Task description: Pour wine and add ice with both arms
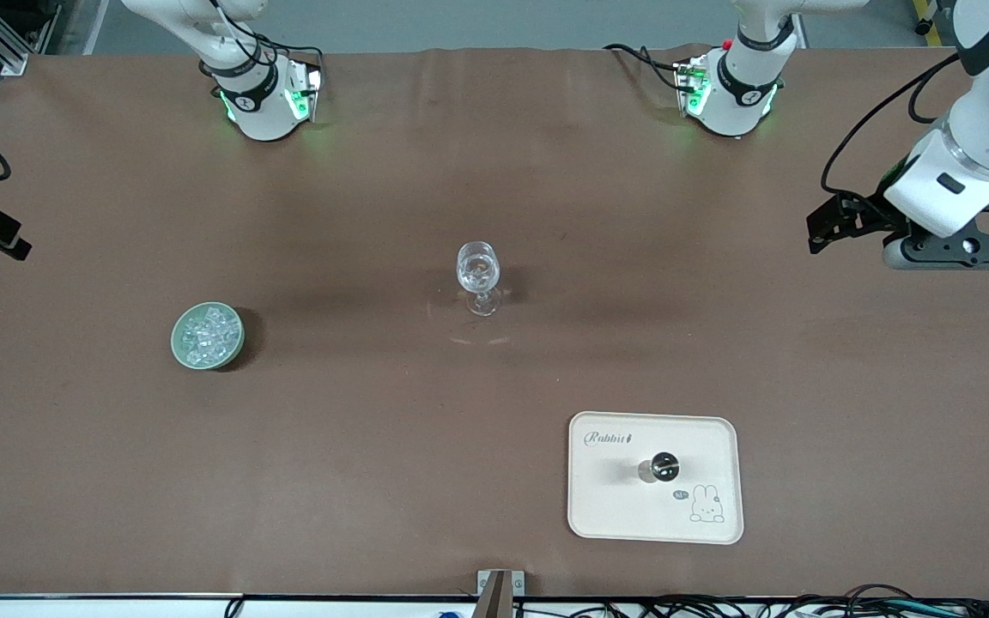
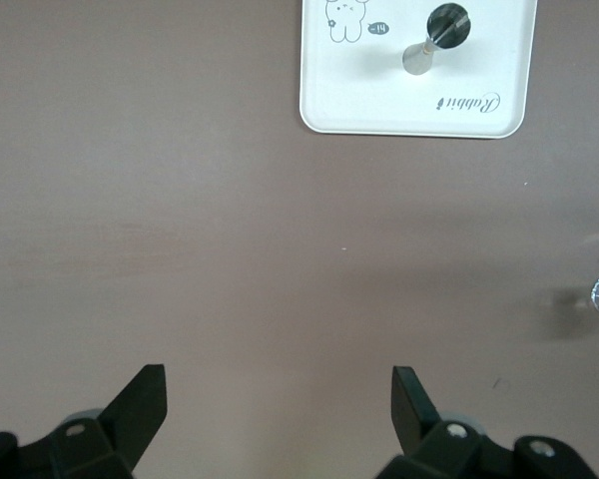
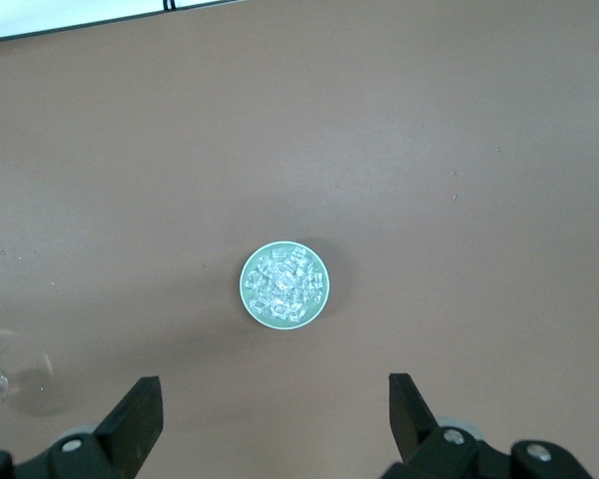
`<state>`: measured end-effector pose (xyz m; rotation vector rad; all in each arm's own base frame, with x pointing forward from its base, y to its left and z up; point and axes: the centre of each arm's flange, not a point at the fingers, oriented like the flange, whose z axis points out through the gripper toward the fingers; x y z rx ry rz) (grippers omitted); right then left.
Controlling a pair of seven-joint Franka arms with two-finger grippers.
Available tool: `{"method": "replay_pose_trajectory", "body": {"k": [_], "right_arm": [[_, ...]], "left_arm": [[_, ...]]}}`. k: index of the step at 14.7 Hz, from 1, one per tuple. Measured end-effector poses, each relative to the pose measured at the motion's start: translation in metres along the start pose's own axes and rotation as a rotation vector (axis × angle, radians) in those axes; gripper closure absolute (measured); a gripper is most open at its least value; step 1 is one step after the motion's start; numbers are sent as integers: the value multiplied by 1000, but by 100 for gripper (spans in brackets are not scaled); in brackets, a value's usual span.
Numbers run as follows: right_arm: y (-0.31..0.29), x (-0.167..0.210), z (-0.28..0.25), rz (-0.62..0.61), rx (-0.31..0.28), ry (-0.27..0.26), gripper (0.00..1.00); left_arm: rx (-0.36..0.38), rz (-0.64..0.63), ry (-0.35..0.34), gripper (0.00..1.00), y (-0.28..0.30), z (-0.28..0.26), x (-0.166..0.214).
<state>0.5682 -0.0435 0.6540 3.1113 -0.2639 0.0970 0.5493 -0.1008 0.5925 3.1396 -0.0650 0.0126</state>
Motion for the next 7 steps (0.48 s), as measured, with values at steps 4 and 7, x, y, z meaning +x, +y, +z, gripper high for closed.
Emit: {"method": "replay_pose_trajectory", "body": {"k": [4,7], "right_arm": [[0,0,0,0,0,0,0],[0,0,0,0,0,0,0]], "left_arm": [[0,-10,4,1,-6,-2,-5],[-2,-18,16,1,-10,-1,-3]]}}
